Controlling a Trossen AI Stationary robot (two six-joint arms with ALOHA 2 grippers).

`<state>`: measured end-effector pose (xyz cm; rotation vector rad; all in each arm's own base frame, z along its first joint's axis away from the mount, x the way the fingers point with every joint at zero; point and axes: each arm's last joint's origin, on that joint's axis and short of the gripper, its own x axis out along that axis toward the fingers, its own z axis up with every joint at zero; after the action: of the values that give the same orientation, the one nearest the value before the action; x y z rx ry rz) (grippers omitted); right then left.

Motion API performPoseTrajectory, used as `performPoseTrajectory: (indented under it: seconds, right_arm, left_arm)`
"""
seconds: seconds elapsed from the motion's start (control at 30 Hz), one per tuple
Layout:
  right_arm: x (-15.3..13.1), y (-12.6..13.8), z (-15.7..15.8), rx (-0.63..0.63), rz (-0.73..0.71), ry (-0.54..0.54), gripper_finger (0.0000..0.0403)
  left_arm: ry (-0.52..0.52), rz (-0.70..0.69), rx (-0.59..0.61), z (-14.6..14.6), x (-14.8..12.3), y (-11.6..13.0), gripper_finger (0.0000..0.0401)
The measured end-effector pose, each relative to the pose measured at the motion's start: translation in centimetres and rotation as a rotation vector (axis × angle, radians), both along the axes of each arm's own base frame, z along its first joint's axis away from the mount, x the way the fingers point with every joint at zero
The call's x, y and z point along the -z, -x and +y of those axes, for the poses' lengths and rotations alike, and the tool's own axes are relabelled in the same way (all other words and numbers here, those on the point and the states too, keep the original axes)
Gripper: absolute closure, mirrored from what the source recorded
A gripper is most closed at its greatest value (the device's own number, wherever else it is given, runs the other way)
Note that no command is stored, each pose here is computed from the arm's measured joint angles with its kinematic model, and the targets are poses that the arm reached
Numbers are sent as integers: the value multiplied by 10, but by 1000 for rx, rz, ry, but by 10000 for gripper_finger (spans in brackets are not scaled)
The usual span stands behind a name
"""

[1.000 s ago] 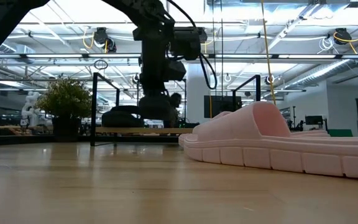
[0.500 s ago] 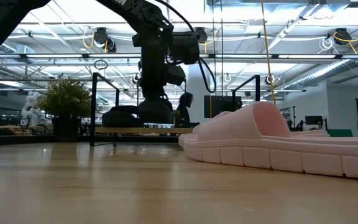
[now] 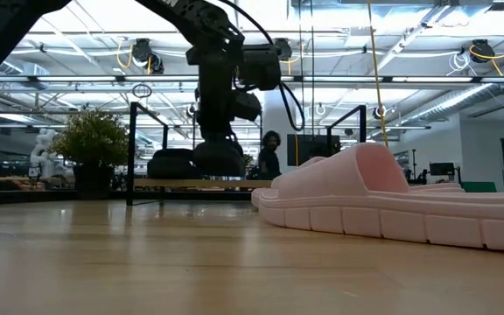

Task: Pick and place slides into the shelf
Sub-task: Put the black slipper on the shelf

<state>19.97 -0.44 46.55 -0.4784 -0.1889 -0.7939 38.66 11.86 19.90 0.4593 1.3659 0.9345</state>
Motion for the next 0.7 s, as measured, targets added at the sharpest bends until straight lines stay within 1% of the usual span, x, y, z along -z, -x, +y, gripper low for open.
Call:
performPoseTrajectory:
  seconds: [0.13,0.37,0.47,0.7]
  right_arm:
    - [0,0,0,0,0,0,257]
    - [0,0,0,0,1,1,257]
    - [0,0,0,1,1,1,257]
    - [1,0,0,1,8,2,257]
  left_arm:
    - [2,2,9,-4,0,-1,401]
    - [3,3,3,-1,0,0,401]
    - [28,-6,-1,1,1,1,401]
    - [25,58,-9,-2,21,12,401]
